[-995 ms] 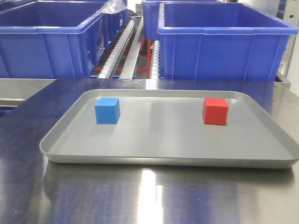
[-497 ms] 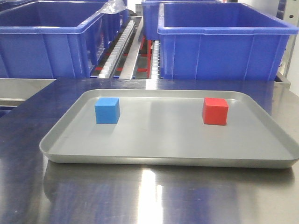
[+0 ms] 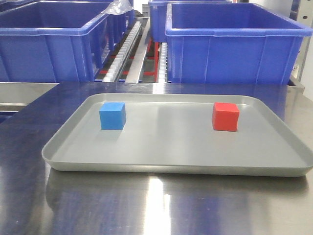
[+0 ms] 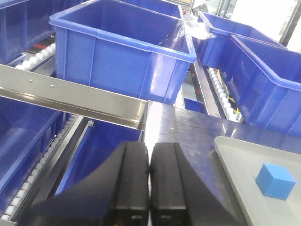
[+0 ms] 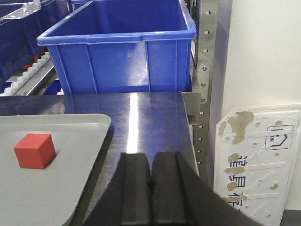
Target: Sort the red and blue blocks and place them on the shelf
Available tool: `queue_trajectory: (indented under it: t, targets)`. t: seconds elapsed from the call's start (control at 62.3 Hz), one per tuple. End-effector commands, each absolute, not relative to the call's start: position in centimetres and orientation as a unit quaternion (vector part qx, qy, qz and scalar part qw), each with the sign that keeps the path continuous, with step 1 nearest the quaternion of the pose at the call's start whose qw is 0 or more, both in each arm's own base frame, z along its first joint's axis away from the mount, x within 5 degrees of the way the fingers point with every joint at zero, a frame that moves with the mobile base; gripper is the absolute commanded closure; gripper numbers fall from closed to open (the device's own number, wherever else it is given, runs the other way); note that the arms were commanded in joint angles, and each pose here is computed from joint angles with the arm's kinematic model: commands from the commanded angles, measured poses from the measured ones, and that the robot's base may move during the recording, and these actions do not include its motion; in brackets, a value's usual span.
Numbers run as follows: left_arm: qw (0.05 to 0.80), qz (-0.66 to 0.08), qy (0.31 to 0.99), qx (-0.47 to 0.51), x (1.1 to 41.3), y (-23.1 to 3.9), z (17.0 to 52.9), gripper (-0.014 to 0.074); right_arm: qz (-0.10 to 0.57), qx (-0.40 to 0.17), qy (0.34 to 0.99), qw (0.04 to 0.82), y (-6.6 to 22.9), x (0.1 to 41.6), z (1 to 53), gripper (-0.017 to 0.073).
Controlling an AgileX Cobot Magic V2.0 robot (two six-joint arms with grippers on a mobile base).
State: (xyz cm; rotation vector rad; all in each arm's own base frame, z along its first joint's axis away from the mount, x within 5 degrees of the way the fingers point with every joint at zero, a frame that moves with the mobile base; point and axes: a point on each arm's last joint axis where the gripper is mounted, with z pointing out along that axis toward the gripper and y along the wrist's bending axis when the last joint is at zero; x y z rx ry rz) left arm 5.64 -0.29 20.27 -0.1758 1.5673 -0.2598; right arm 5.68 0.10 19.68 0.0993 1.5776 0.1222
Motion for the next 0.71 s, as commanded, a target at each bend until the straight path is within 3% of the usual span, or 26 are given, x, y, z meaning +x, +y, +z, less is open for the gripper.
queue_trajectory:
  t: [0.0, 0.209, 0.433, 0.69]
  targets:
    - [0.725, -0.124, 0.673, -0.077, 5.6, -0.3, 20.3, 0.0459, 0.050, 0.040, 0.655, 0.753, 0.0, 5.4, 21.5, 0.0491]
    - [0.725, -0.124, 0.673, -0.077, 5.6, -0.3, 20.3, 0.0459, 0.048, 0.042, 0.674, 0.736, 0.0, 6.8, 22.8, 0.0491]
    - [0.725, -0.124, 0.673, -0.077, 5.6, -0.3, 20.3, 0.0459, 0.045, 0.044, 0.711, 0.700, 0.0, 12.0, 28.5, 0.0491]
    - [0.725, -0.124, 0.673, -0.077, 5.6, -0.3, 20.3, 0.0459, 0.050, 0.053, 0.827, 0.557, 0.3, 18.1, 33.5, 0.0491]
